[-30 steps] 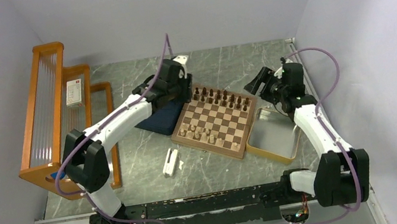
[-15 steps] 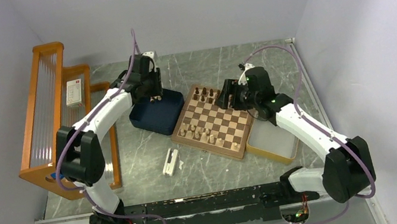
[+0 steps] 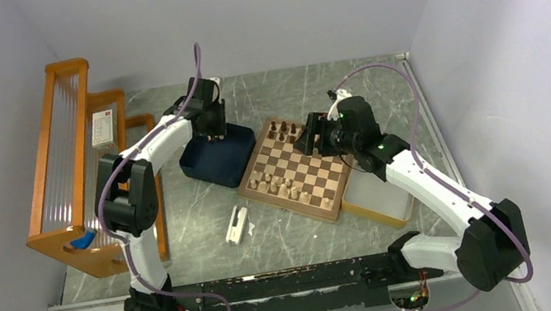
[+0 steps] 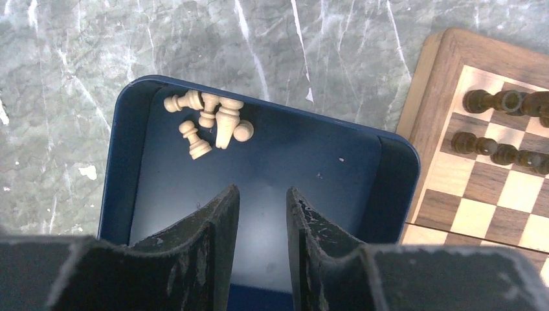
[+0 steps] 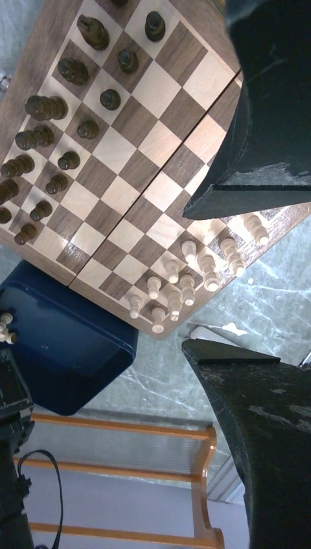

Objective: Set up the chess pieces on the board
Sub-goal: Pick up the chess piece from the storage box.

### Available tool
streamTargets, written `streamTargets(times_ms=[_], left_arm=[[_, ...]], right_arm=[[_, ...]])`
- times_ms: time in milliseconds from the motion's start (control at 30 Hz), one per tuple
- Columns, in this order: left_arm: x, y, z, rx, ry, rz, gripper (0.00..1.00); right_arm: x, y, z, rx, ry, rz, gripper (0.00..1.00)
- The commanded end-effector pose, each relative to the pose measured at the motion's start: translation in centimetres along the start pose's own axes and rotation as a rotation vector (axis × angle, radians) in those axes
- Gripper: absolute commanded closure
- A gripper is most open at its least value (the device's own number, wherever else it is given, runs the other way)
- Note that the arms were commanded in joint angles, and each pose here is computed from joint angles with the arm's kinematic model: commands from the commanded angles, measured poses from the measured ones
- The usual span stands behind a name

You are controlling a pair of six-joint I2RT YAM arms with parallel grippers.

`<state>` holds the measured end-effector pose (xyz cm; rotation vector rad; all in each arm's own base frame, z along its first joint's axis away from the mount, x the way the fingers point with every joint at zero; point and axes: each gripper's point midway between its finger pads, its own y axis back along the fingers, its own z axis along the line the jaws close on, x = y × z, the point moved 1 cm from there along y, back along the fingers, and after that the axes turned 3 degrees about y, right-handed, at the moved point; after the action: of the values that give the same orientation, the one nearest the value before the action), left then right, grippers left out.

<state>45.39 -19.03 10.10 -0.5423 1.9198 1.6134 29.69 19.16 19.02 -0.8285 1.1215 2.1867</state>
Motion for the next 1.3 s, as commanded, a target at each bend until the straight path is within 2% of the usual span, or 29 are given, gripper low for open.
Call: streamTargets(times_ms=[0, 267, 600, 1267], left_arm=[[-1.4, -1.2, 0.3, -0.004, -0.007, -0.042, 0.63], [-0.8, -3.0, -0.5, 0.044, -0.022, -0.015, 0.67], [-1.6, -4.8, 0.0, 0.001, -0.039, -0.024, 0.68], [-0.8, -5.5, 1.1, -0.048, -0.065, -0.015, 0.67]], right_arm=[[-1.9, 0.4, 1.5, -0.021, 0.007, -0.048, 0.28], [-1.8, 0.5, 1.5, -0.019, 0.017, -0.069, 0.29], [-1.7, 0.5, 1.1, -0.003, 0.027, -0.073, 0.29], [-1.7, 0.1, 0.6, 0.023, 0.041, -0.075, 0.29]])
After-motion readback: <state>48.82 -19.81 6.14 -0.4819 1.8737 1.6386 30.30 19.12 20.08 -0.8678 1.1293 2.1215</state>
